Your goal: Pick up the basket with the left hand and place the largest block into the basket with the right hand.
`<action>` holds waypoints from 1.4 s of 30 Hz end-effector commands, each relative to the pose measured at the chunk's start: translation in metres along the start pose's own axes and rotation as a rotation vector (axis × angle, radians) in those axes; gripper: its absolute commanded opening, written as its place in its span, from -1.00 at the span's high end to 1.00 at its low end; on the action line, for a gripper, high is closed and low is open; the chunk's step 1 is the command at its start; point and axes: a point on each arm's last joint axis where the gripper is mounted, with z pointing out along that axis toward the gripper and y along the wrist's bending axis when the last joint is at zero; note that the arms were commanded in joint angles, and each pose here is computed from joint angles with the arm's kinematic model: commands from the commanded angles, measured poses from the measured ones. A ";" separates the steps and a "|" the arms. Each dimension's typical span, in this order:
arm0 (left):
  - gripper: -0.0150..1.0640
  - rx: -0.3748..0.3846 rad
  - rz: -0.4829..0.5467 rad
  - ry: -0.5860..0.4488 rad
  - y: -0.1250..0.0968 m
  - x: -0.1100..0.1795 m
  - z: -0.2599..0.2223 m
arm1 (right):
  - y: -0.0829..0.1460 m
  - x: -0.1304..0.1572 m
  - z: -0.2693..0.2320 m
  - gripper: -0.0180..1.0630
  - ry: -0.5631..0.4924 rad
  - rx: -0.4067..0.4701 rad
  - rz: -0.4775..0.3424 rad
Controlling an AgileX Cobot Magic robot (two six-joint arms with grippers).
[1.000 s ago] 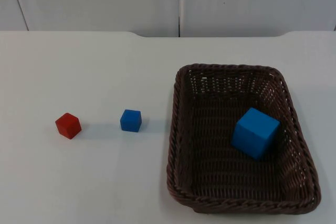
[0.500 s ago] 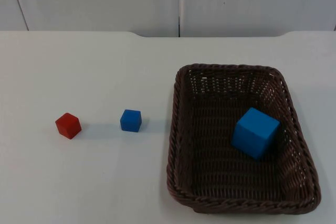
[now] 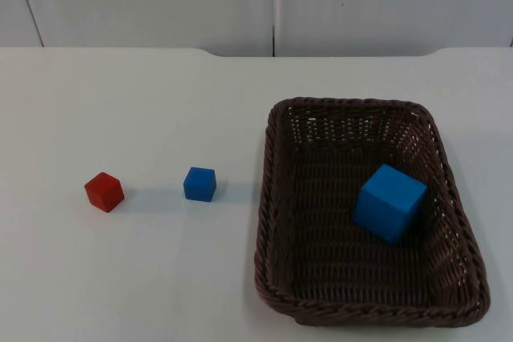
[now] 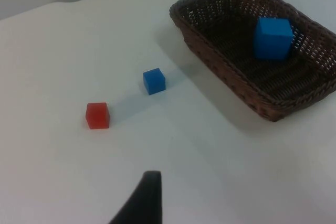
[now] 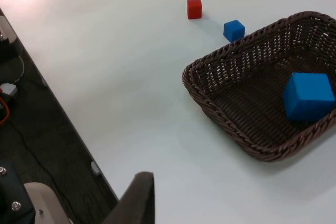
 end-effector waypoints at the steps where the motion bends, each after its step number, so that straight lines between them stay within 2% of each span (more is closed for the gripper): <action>1: -0.97 -0.001 -0.005 0.001 0.000 0.001 0.000 | 0.000 -0.001 0.000 -0.98 -0.014 0.001 0.003; 9: -0.97 -0.042 -0.023 0.001 0.000 0.001 0.001 | 0.000 -0.001 0.000 -0.98 -0.014 0.003 0.004; 18: -0.97 -0.201 -0.108 -0.001 0.000 0.001 0.002 | 0.000 -0.001 0.000 -0.98 -0.014 0.003 0.004; 30: -0.97 -0.347 -0.186 -0.003 -0.001 0.000 0.003 | 0.000 -0.001 0.000 -0.98 -0.014 0.003 0.004; 34: -0.97 -0.421 -0.226 -0.004 -0.001 0.000 0.003 | 0.000 -0.001 0.000 -0.98 -0.014 0.003 0.004; 42: -0.97 -0.486 -0.260 -0.004 -0.001 0.000 0.004 | 0.000 -0.001 0.000 -0.98 -0.014 0.003 0.004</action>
